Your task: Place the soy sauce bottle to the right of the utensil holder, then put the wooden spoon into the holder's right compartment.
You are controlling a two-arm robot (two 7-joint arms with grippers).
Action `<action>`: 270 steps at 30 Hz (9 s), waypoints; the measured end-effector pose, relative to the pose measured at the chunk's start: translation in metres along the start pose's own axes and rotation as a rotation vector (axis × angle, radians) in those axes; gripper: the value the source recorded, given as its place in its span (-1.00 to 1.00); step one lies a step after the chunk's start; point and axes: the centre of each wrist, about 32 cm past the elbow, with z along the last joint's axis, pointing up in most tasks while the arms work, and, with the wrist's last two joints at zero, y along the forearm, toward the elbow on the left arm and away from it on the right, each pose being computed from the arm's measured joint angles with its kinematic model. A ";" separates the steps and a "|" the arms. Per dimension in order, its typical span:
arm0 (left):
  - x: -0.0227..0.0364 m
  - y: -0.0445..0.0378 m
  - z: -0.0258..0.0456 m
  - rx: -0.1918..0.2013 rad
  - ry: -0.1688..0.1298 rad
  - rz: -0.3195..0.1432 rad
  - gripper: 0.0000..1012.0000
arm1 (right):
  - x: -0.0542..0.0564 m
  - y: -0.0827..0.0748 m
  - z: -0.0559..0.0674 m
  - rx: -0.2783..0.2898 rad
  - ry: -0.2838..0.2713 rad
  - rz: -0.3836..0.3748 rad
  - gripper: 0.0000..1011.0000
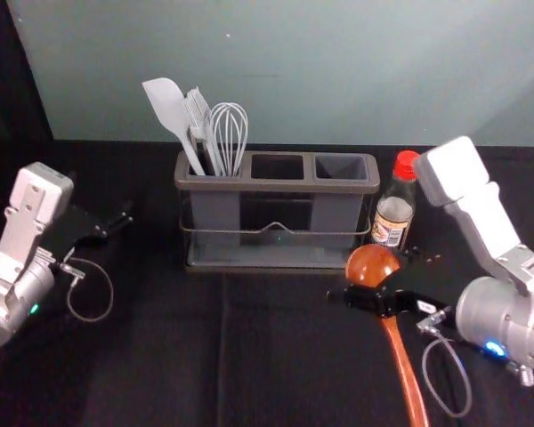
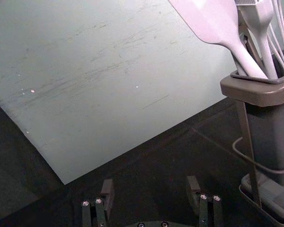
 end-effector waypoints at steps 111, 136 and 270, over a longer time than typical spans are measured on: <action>0.0000 0.0000 0.0000 0.000 0.000 0.000 0.99 | 0.068 0.117 0.015 1.255 -0.357 -0.226 0.67; 0.0000 0.0000 0.0000 0.000 0.000 0.000 0.99 | 0.062 0.144 -0.004 1.218 -0.290 -0.238 0.67; 0.0000 0.0000 0.0000 0.000 0.000 0.000 0.99 | 0.095 0.037 -0.137 0.701 -0.330 -0.533 0.98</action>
